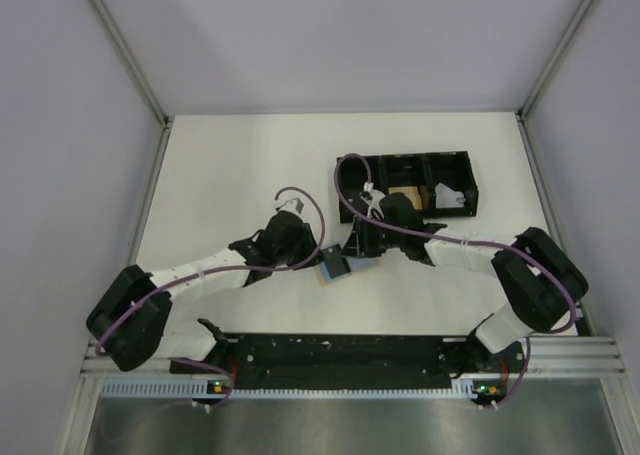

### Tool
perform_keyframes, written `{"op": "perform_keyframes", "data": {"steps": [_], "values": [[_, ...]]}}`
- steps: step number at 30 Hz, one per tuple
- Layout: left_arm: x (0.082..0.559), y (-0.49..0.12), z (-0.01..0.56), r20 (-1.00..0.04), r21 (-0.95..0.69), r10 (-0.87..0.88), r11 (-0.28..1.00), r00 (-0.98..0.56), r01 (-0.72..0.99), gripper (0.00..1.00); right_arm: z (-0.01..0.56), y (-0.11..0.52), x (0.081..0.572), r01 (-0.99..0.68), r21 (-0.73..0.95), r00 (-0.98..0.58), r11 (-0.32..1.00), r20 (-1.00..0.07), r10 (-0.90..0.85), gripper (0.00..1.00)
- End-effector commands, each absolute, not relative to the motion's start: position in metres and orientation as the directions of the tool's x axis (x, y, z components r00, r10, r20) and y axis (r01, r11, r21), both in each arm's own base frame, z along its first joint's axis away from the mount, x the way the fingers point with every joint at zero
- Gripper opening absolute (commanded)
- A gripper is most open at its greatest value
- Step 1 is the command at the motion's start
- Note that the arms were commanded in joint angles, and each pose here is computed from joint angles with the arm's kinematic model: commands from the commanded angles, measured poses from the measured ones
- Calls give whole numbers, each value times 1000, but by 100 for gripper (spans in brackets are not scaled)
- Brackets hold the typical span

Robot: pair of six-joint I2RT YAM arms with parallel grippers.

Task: Take the credit cards out of the card holder
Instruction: Remove the credit card from the card holder.

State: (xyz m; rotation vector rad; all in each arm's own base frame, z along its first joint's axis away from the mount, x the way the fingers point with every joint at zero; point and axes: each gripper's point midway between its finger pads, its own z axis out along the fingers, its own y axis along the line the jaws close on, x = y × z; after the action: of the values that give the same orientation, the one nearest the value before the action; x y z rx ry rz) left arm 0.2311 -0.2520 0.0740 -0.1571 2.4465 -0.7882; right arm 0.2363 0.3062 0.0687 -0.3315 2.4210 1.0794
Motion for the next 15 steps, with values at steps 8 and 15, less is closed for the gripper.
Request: {"op": "perform_keyframes", "data": {"steps": [8,15], "values": [[238,-271,48,-435,-556,-216,828,-874,72,8,50,308,257,-402,659,-868,636,-495,-36,34],[224,-260,17,-380,-519,-206,854,-902,24,1,40,315,244,-372,744,-900,555,-435,-19,31]]}}
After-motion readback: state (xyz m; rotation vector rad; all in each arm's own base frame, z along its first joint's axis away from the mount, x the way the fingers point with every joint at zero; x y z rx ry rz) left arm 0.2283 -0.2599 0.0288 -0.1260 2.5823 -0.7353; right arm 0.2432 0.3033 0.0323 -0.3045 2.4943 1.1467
